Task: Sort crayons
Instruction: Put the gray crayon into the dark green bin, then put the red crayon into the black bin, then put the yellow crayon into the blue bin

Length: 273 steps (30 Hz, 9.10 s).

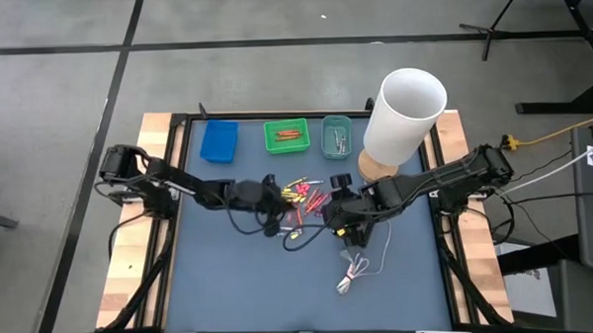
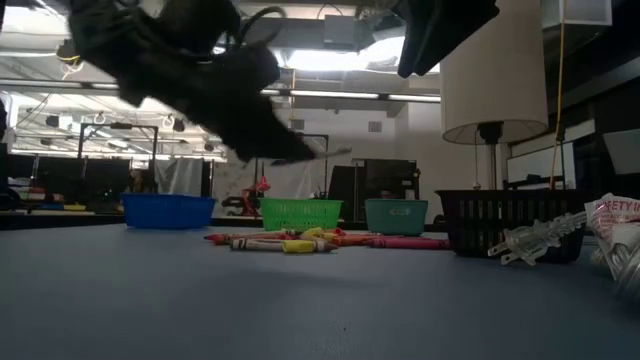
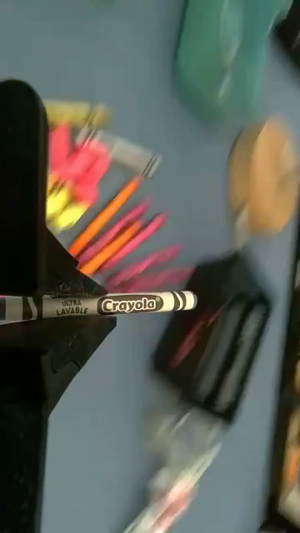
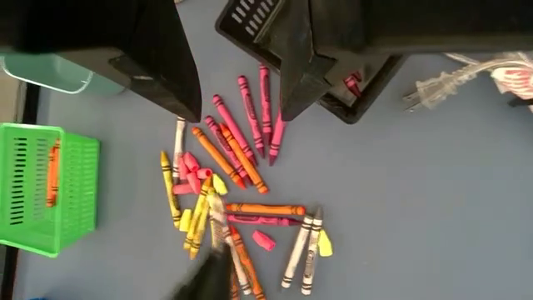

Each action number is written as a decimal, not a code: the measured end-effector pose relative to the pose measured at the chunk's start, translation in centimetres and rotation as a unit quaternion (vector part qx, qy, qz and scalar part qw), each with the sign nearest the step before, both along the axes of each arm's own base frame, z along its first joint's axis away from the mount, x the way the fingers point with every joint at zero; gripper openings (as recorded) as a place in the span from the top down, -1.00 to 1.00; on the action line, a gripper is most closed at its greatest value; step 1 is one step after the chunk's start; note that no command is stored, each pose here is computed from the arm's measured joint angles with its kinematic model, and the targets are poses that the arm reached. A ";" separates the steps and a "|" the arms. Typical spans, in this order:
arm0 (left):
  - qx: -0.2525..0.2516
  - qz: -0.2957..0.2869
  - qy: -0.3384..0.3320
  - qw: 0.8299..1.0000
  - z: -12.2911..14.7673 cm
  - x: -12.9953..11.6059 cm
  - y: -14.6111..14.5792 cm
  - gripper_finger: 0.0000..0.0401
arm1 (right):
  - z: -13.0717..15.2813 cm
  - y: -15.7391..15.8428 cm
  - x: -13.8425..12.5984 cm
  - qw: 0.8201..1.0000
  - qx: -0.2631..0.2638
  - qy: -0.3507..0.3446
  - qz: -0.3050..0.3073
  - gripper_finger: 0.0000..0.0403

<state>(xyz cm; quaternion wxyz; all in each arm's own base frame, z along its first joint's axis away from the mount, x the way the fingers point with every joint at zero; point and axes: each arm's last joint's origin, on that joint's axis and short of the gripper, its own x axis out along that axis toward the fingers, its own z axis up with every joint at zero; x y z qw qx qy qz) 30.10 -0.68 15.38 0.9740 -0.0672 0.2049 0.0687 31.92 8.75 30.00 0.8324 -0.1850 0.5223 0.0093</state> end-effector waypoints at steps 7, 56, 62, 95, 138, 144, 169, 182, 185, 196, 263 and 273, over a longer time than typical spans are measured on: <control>0.006 0.120 -0.063 0.991 3.4 2.1 3.8 0.97 | 0.0 0.0 0.0 1.000 0.000 0.000 0.000 0.19; -0.069 0.189 -0.098 0.975 2.3 12.0 16.8 0.55 | 0.0 0.0 0.0 1.000 0.004 -0.001 -0.004 0.19; -0.069 0.123 0.047 0.989 4.2 9.6 16.0 0.55 | 0.0 0.0 0.0 1.000 0.007 -0.001 -0.010 0.19; -0.051 -0.051 0.066 0.995 1.7 -7.5 -0.6 0.55 | -6.1 -4.4 6.2 0.986 0.147 0.016 -0.082 0.19; -0.034 -0.036 0.052 0.997 1.9 -7.4 -1.1 0.55 | -14.5 -10.7 5.3 0.984 0.035 0.159 -0.067 0.19; -0.034 -0.036 0.052 0.997 1.9 -7.4 -1.1 0.55 | -14.7 -10.7 5.3 0.984 0.035 0.160 -0.067 0.19; -0.034 -0.035 0.051 0.998 1.9 -7.4 -1.1 0.55 | -16.2 -10.6 5.6 0.982 0.036 0.179 -0.057 0.87; -0.032 -0.032 0.050 0.998 2.0 -7.4 -1.0 0.55 | -14.0 -10.7 6.5 0.979 0.036 0.192 -0.062 0.89; -0.032 -0.032 0.049 0.998 2.0 -7.4 -1.0 0.55 | -12.8 -10.6 6.9 0.978 0.056 0.191 -0.066 0.89; -0.032 -0.031 0.048 0.998 2.0 -7.3 -1.0 0.55 | -6.5 -7.5 8.3 0.981 0.085 0.174 -0.022 0.89; 0.037 0.119 0.003 0.992 2.2 -4.8 5.5 0.55 | -9.2 0.1 2.0 0.921 -0.026 0.381 -0.074 0.16; 0.026 0.108 0.063 0.992 0.0 -0.2 9.7 0.55 | -7.1 -0.1 1.3 0.934 -0.014 0.346 -0.088 0.15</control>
